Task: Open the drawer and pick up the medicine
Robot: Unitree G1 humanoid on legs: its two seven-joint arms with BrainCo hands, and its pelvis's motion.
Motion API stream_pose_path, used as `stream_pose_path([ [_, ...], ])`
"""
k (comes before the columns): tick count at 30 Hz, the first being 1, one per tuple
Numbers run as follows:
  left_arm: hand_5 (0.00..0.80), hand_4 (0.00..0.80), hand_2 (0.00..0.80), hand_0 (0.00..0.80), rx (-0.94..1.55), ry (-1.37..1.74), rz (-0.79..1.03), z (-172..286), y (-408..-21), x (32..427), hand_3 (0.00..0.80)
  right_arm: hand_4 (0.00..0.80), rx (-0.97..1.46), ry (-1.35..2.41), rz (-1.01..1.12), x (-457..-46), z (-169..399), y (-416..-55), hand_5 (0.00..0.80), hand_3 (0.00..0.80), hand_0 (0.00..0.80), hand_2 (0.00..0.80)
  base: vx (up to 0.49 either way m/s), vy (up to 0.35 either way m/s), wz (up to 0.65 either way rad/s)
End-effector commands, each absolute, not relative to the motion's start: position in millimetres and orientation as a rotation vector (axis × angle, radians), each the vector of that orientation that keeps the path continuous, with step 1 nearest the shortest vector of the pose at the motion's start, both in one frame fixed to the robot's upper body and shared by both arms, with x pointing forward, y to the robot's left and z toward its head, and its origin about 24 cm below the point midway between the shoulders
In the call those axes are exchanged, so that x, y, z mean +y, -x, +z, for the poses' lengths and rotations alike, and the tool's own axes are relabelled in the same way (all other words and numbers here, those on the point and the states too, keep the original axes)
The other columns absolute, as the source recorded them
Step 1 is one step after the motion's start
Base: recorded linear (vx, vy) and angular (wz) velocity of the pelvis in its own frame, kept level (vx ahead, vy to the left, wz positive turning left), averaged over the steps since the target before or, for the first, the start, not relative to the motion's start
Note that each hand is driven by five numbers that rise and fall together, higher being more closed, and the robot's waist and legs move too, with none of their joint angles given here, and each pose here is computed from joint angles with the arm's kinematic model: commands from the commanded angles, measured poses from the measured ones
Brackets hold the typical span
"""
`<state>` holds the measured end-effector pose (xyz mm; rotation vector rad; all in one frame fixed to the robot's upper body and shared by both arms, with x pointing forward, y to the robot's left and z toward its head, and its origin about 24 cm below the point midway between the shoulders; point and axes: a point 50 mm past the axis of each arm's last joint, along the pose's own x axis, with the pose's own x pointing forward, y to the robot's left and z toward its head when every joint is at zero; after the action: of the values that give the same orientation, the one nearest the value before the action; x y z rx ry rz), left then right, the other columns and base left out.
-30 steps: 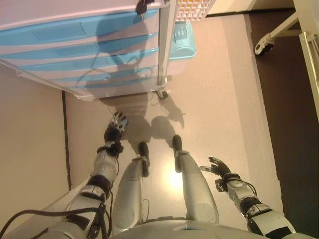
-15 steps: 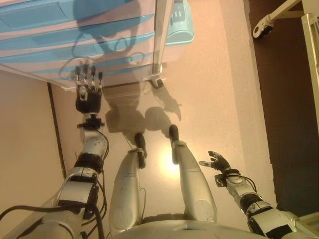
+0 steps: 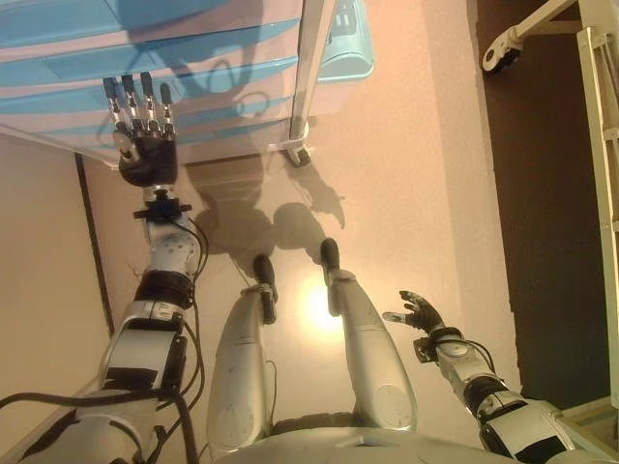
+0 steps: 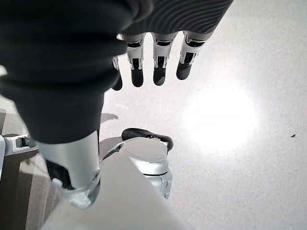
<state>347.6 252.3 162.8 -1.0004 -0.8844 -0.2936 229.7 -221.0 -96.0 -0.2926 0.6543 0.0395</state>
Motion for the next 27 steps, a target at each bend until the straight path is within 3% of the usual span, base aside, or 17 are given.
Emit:
stream_pose_path([
  [1, 0.000, 0.000, 0.000, 0.000, -0.990, 0.931, -0.343, 197, -346, 261, 0.000, 0.000, 0.692, 0.283, 0.018, -229, -106, -204, 0.000, 0.000, 0.000, 0.000, 0.002, -0.043, 0.02],
  [5, 0.000, 0.000, 0.000, 0.000, -0.905, 0.975, -0.293, 192, -351, 264, 0.000, 0.000, 0.683, 0.269, 0.015, -228, -106, -206, 0.000, 0.000, 0.000, 0.000, 0.001, -0.049, 0.02],
  [13, 0.000, 0.000, 0.000, 0.000, -0.604, 0.991, -0.098, 137, -355, 274, 0.000, 0.000, 0.666, 0.246, 0.017, -219, -102, -213, 0.000, 0.000, 0.000, 0.000, 0.000, -0.022, 0.04],
  [27, 0.000, 0.000, 0.000, 0.000, -0.577, 1.060, -0.044, 116, -351, 280, 0.000, 0.000, 0.671, 0.245, 0.029, -214, -103, -216, 0.000, 0.000, 0.000, 0.000, 0.000, 0.000, 0.00],
])
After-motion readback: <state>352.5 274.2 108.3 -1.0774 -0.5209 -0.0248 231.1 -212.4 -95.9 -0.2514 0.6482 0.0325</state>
